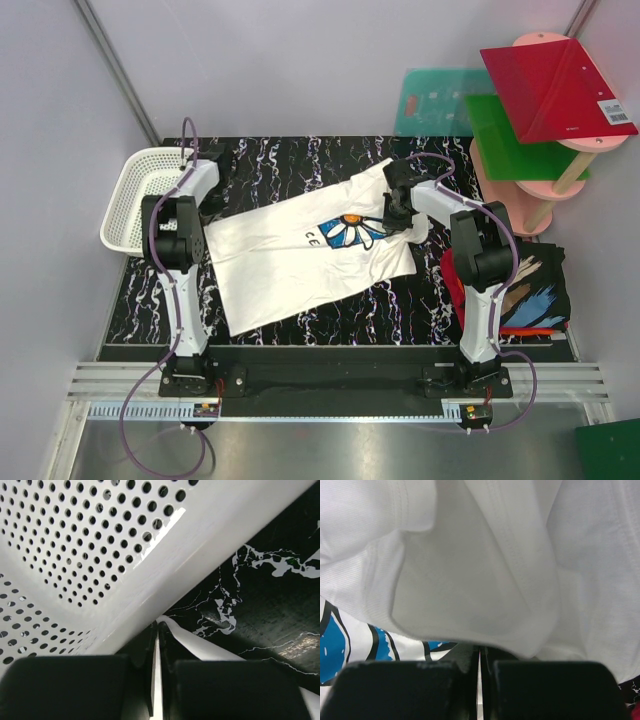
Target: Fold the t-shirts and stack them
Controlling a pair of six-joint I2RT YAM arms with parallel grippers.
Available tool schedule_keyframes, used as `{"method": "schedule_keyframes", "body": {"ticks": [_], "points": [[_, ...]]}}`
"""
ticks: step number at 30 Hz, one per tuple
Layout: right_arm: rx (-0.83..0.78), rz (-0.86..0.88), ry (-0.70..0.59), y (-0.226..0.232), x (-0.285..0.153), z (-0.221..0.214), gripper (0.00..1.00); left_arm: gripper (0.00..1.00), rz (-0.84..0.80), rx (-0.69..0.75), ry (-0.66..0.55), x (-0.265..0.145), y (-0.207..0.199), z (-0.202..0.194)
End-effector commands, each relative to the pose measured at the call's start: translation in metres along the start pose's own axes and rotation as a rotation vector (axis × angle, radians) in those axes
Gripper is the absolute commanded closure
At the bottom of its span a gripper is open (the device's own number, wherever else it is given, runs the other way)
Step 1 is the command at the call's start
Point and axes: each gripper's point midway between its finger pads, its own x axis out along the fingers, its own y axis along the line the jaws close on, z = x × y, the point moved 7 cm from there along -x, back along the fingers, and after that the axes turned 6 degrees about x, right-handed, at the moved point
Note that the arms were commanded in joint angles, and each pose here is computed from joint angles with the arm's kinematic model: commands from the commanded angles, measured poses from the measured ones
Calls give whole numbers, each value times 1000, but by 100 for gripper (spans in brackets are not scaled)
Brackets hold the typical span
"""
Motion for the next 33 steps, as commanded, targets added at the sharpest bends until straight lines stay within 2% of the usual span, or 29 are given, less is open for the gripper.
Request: {"method": "schedule_keyframes", "body": {"ticks": [1,2,4,5,9,15,18,21,22,23,28,33], "points": [[-27,-187,61,-33,14,-19,100,77,15,-50,-56,-5,15,24],[-30,-179,54,-32,12,-18,100,34,-5,-53,-61,-9,14,23],[-25,-161,16,-31,3,-14,100,8,-51,-72,-97,-26,18,19],[-33,-143,4,-29,-1,-14,100,1,-65,-69,-124,-37,17,16],[-42,-69,-74,-22,-23,-4,100,1,-192,-90,-225,-94,35,10],[-46,35,-160,-12,-55,6,98,1,-435,-31,-310,-147,35,-20],[-50,69,-175,-9,-67,7,92,7,-539,57,-299,-157,18,-44],[-50,103,-176,-8,-75,4,88,35,-610,166,-231,-156,-3,-71],[-50,124,-182,-7,-82,3,88,91,-618,199,-216,-156,-8,-79],[-50,131,-187,-6,-86,2,88,100,-627,243,-198,-156,-18,-90],[-24,73,-202,-25,-105,-15,99,100,-611,381,-103,-141,-42,-127],[-5,20,-153,-35,-96,-28,100,100,-531,445,36,-114,-68,-138]]}}
